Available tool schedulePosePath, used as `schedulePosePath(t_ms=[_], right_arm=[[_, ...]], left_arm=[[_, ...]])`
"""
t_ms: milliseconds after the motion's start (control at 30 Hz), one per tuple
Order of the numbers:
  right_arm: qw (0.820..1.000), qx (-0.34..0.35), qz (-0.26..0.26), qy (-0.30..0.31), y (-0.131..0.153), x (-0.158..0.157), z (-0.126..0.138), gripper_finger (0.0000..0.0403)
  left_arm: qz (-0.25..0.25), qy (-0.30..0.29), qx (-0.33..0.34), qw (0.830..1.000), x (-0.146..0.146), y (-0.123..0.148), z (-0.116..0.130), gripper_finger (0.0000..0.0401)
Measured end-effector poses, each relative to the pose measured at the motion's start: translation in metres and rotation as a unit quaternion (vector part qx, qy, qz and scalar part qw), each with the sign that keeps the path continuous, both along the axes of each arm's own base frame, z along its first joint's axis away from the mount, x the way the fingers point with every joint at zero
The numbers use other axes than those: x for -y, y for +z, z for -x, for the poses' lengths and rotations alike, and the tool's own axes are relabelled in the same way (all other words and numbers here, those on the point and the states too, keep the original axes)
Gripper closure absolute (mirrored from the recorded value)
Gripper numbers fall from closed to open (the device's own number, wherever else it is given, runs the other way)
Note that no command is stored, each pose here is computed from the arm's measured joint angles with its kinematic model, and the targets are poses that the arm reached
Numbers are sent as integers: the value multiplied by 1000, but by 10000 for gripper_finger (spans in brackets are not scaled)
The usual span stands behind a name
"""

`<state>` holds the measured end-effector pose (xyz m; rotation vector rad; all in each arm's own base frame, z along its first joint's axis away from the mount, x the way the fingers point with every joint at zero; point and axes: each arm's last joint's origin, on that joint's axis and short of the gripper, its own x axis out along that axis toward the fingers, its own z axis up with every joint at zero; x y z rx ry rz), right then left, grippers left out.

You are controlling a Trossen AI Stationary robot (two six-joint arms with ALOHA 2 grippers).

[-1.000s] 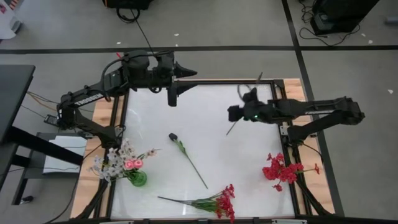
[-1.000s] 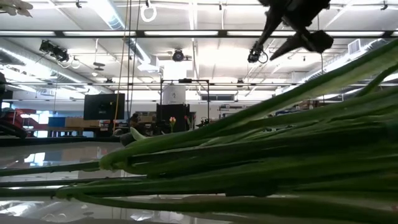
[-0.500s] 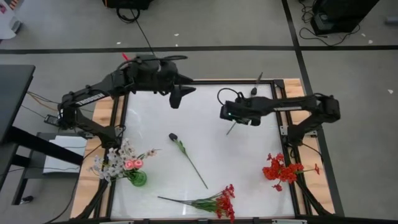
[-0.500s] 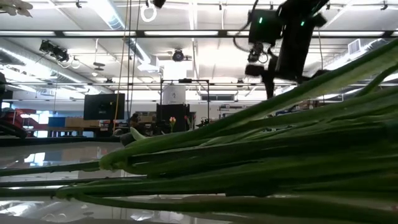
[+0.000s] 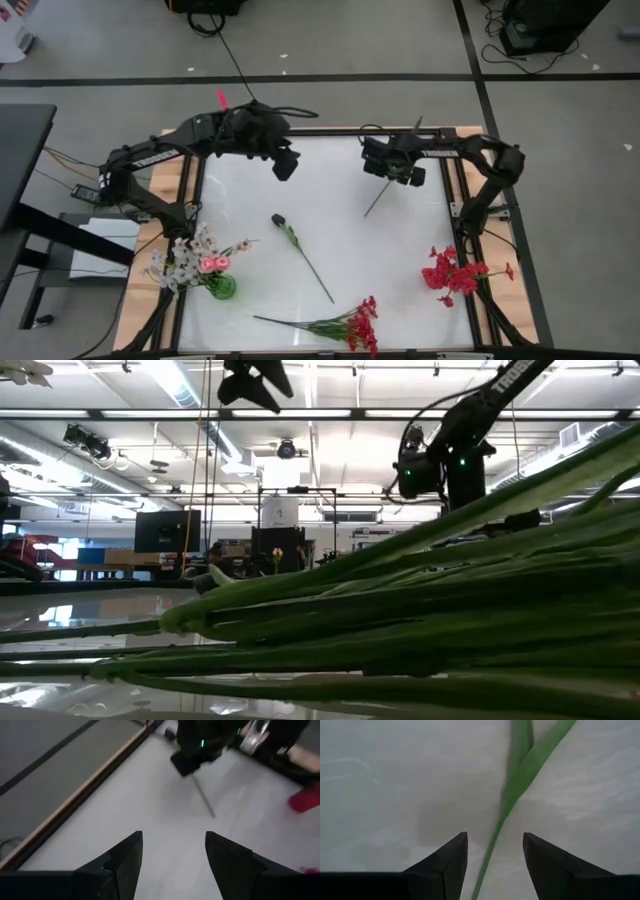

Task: Sort flowers into vase by color
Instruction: Put the top black flower into the red vase

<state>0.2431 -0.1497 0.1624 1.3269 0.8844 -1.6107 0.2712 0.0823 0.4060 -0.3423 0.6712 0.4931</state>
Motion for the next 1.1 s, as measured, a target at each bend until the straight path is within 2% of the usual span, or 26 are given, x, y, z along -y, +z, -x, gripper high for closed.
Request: schedulePosePath(t_ms=[300,467,667,967,1100], right_arm=[[1000,-14,-10,-2,-20,21,3,205],[1000,-19,-7,-2,-27,24,1,220],[1000,-14,5,15,-25,25,0,271],[997,-10,3,70,-25,23,-4,384],[996,-12,3,86,-25,20,-6,394]], left_arm=[[-1,20,-12,1000,-1,-2,2,179],[-9,33,-12,999,-1,-1,2,179],[-11,34,-12,999,-1,-1,2,179],[-36,15,-6,999,-3,0,-2,179],[-42,10,-6,999,-3,1,-2,179]])
